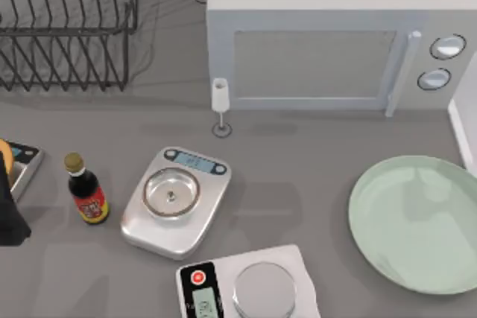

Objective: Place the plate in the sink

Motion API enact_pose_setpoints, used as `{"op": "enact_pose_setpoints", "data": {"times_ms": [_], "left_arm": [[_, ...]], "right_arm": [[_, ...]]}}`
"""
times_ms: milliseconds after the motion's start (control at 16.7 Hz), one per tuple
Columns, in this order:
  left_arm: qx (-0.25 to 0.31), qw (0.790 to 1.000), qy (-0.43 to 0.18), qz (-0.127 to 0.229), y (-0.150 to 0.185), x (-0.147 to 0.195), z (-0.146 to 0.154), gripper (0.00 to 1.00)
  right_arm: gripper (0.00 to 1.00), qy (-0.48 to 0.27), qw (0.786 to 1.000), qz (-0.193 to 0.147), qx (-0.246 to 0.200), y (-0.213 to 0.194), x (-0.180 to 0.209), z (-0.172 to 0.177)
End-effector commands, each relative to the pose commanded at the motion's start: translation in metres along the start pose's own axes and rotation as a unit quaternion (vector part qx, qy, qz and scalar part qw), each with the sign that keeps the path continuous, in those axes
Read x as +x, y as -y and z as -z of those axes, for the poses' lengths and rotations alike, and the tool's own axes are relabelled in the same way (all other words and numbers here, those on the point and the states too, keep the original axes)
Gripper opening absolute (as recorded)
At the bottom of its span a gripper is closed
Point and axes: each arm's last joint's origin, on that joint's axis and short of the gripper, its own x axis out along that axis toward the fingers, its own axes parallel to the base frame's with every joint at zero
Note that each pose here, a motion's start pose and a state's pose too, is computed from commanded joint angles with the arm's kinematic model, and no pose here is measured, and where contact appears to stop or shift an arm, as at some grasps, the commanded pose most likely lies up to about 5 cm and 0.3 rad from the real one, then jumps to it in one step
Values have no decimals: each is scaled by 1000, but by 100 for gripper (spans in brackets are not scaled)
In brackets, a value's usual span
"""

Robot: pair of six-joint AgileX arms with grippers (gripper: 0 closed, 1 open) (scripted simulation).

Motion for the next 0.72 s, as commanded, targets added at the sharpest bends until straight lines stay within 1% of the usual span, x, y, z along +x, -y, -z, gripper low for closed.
{"op": "enact_pose_setpoints", "data": {"times_ms": [120, 300, 420, 540, 720], "left_arm": [[0, 1000, 0, 0, 0, 0, 0, 100], [0, 1000, 0, 0, 0, 0, 0, 100], [0, 1000, 0, 0, 0, 0, 0, 100], [0, 1000, 0, 0, 0, 0, 0, 100], [0, 1000, 0, 0, 0, 0, 0, 100]], "right_arm": [[100, -90, 996, -6, 15, -15, 17, -20], [100, -228, 973, 2, 27, -43, 54, -42], [100, -312, 950, 18, 28, -65, 84, -48], [100, -383, 923, 40, 24, -86, 114, -46], [100, -462, 884, 73, 14, -114, 149, -35]]}}
